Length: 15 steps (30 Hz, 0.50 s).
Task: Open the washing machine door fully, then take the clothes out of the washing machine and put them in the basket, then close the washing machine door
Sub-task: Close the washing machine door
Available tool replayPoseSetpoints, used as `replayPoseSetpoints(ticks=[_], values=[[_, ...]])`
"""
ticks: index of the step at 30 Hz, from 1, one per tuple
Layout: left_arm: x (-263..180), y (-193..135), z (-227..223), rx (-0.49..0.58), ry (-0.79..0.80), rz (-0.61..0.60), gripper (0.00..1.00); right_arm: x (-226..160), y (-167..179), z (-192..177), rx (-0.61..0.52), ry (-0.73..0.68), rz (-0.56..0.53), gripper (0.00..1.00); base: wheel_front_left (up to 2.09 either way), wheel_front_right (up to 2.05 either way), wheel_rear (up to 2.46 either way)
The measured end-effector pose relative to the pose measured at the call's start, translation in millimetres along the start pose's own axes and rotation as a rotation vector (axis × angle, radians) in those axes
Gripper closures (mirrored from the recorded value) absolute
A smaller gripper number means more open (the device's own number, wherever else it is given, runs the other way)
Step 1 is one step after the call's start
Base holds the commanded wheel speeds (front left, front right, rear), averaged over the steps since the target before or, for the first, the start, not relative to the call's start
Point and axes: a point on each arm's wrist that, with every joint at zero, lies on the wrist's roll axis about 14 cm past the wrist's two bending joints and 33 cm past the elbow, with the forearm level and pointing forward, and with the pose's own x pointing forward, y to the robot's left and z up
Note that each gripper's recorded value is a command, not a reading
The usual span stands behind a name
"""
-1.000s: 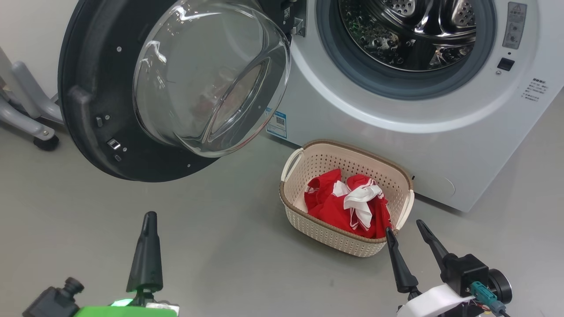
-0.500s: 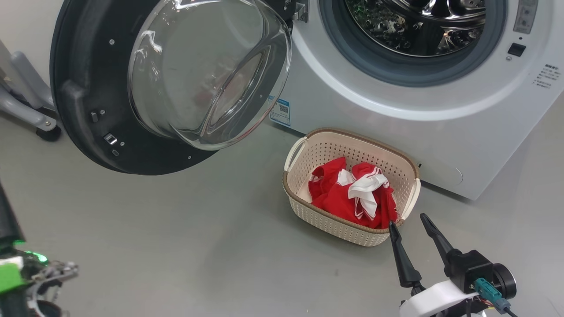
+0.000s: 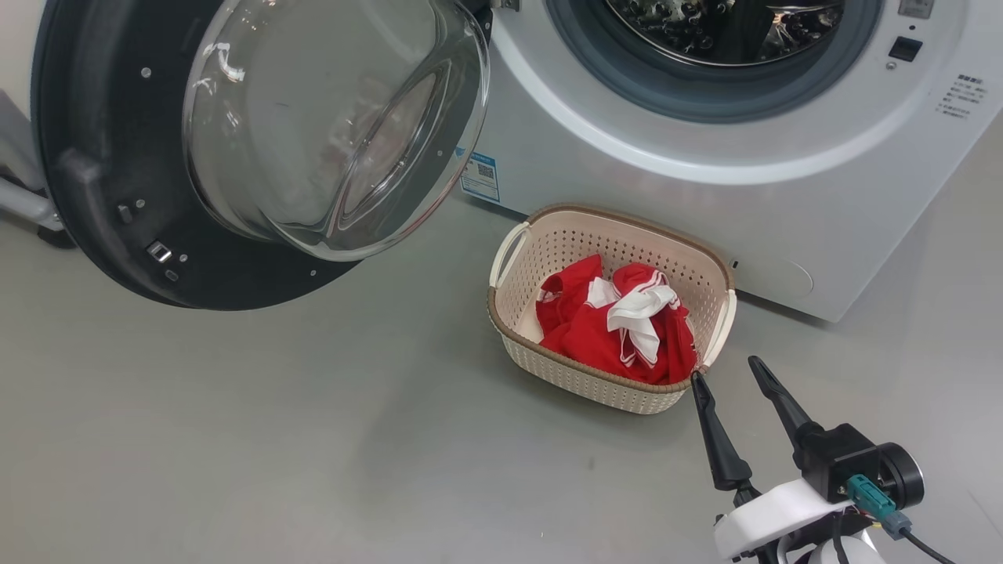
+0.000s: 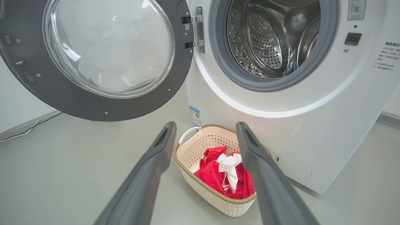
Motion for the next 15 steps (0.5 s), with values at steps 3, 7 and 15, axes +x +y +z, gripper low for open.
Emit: replayPoseSetpoints(ticks=[3,7,15], values=[[15,3,-5,-0.014,0.032,0.023,1.0,0,-6,-1,-0.003,0.003,-0.011,0.0,0.0,0.0,0.0],[29,13,-15,-0.021,0.081,0.067,1.0,-1,-12,-3,-0.007,0.01,-0.022,0.0,0.0,0.0,0.0],[49,31,-48,0.037,0.215,0.135,1.0,1,-25,1,-0.004,-0.003,-0.043,0.0,0.0,0.0,0.0]])
